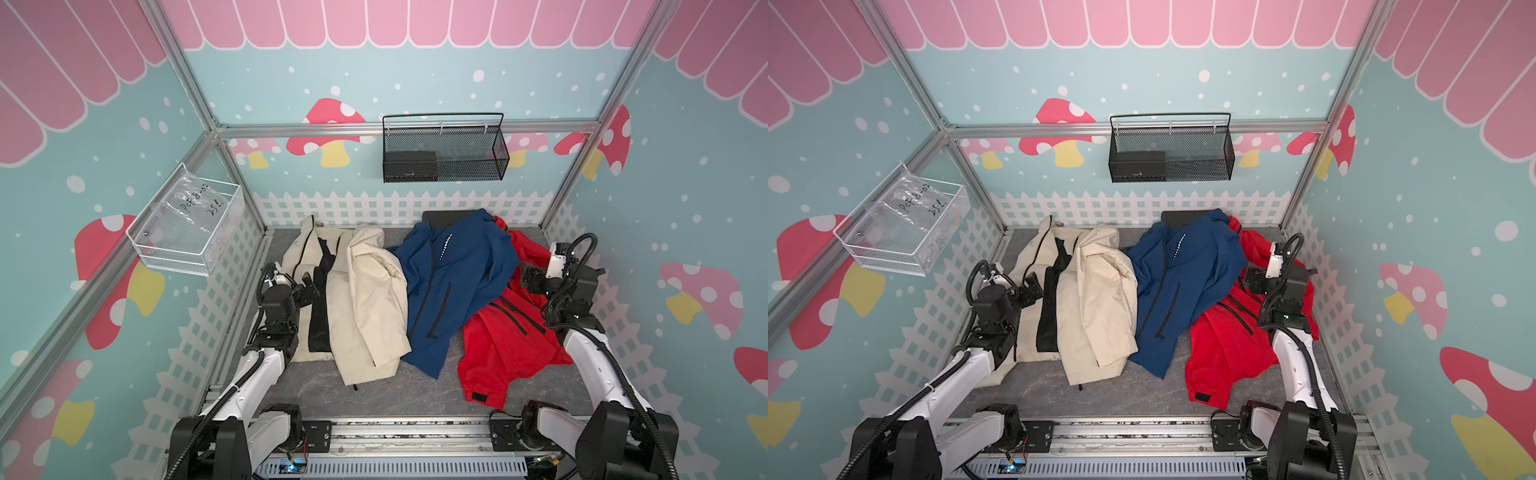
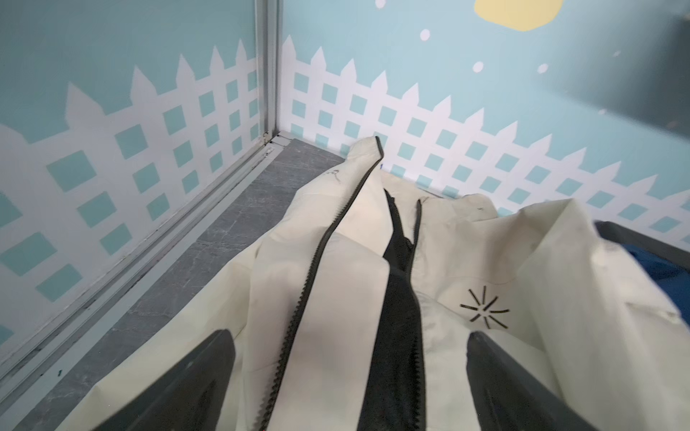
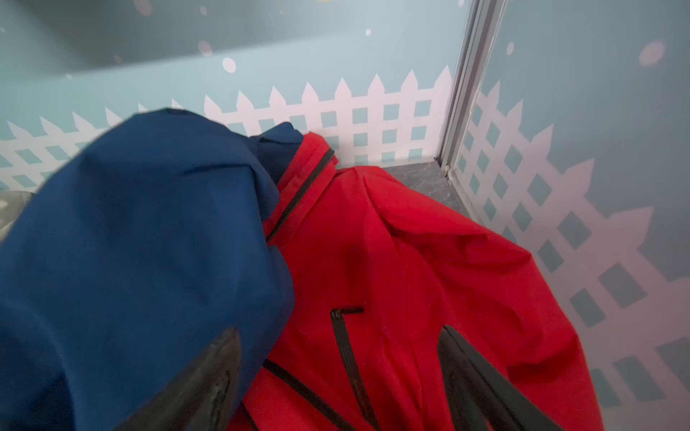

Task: Unzip the jacket
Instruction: Reset both arms

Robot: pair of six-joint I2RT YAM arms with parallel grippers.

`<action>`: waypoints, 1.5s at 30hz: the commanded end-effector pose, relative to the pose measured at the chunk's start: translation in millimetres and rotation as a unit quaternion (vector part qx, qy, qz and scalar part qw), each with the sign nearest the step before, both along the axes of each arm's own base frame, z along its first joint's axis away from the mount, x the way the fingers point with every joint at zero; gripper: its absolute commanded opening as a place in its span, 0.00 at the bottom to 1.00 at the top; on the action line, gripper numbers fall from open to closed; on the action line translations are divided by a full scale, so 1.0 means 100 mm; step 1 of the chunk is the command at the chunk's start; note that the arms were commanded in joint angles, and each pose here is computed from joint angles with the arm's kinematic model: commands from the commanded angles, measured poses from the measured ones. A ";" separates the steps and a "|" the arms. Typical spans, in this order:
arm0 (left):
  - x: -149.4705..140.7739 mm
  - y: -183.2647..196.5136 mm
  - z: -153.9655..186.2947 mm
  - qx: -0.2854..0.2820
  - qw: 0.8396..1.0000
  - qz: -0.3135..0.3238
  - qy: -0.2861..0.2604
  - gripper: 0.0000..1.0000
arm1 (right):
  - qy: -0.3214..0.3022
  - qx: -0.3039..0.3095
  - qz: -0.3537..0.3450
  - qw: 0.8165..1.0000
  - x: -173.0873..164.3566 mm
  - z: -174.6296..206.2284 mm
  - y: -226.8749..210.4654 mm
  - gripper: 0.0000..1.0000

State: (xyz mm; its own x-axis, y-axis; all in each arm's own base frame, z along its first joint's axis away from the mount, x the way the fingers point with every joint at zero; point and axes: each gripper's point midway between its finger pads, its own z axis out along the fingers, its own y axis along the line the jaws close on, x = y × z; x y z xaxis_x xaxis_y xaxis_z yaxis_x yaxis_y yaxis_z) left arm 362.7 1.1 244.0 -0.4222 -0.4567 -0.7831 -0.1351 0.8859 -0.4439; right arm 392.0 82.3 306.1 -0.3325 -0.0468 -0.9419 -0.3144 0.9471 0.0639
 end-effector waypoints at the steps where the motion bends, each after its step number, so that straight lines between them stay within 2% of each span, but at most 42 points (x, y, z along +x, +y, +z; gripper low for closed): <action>1: 0.04 0.21 0.18 0.053 0.993 0.056 -0.085 0.99 | -0.041 -0.020 -0.043 0.998 0.04 0.10 -0.32 0.92; 4: 0.02 0.22 0.13 0.071 0.989 0.069 -0.112 0.99 | -0.045 -0.009 -0.099 0.994 0.01 0.04 -0.69 0.92; 8: 0.02 0.31 -0.12 0.126 0.982 0.104 -0.089 0.99 | -0.028 0.015 -0.165 0.986 -0.04 -0.26 -1.18 0.91; 11: 0.01 0.42 -0.28 0.143 0.975 0.135 -0.101 0.99 | -0.031 0.013 -0.186 0.982 -0.05 -0.49 -1.37 0.89; 14: -0.01 0.46 -0.39 0.166 0.968 0.143 -0.122 0.99 | -0.062 0.003 -0.176 0.982 -0.06 -0.65 -1.34 0.83; 17: -0.02 0.52 -0.54 0.183 0.963 0.155 -0.121 0.99 | -0.097 -0.017 -0.182 0.978 -0.15 -0.82 -1.36 0.82; 20: 0.02 0.51 -0.66 0.183 0.962 0.156 -0.128 0.99 | -0.120 -0.032 -0.198 0.972 -0.27 -1.00 -1.40 0.86; 23: 0.07 0.47 -0.59 0.206 0.957 0.149 -0.137 0.99 | -0.119 -0.028 -0.192 0.974 -0.33 -1.19 -1.36 0.87; 26: 0.10 0.42 -0.52 0.218 0.949 0.142 -0.177 0.99 | -0.120 -0.019 -0.181 0.976 -0.33 -1.32 -1.29 0.97; 29: 0.16 0.32 -0.50 0.228 0.950 0.112 -0.183 0.99 | -0.124 -0.029 -0.166 0.978 -0.31 -1.40 -1.20 0.99; 34: 0.29 0.30 -0.55 0.238 0.955 0.098 -0.151 0.99 | -0.134 -0.036 -0.165 0.976 -0.28 -1.48 -1.16 1.00; 38: 0.32 0.43 -0.65 0.260 0.955 0.122 -0.077 0.99 | -0.144 -0.040 -0.169 0.974 -0.30 -1.54 -1.15 1.00; 45: 0.30 0.36 -0.64 0.261 0.956 0.099 -0.095 0.99 | -0.149 -0.058 -0.142 0.977 -0.26 -1.60 -1.01 1.00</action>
